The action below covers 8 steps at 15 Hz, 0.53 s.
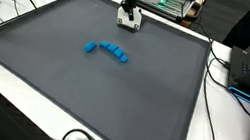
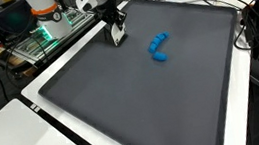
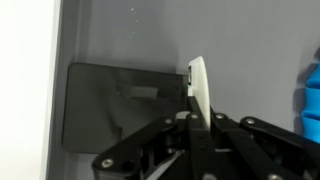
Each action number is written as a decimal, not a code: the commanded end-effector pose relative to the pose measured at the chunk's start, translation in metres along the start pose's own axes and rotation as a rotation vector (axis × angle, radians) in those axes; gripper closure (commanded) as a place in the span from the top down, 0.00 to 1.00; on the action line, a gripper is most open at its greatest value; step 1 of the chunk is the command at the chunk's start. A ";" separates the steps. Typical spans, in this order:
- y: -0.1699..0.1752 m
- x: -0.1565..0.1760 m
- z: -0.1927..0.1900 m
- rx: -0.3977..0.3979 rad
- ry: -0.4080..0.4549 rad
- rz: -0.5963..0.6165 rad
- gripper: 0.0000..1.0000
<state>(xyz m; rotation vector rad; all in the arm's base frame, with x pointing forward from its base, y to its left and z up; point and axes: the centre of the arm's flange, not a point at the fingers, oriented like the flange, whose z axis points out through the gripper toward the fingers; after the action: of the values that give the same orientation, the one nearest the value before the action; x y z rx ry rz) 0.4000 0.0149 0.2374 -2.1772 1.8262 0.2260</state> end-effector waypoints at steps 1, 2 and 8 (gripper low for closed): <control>0.005 -0.003 0.008 0.012 0.021 0.027 0.01; 0.004 -0.002 0.009 0.015 0.026 0.030 0.01; 0.004 -0.001 0.011 0.022 0.032 0.038 0.01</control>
<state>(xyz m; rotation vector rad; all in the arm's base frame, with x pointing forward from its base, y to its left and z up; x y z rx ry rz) 0.4016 0.0151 0.2338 -2.1699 1.8499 0.1938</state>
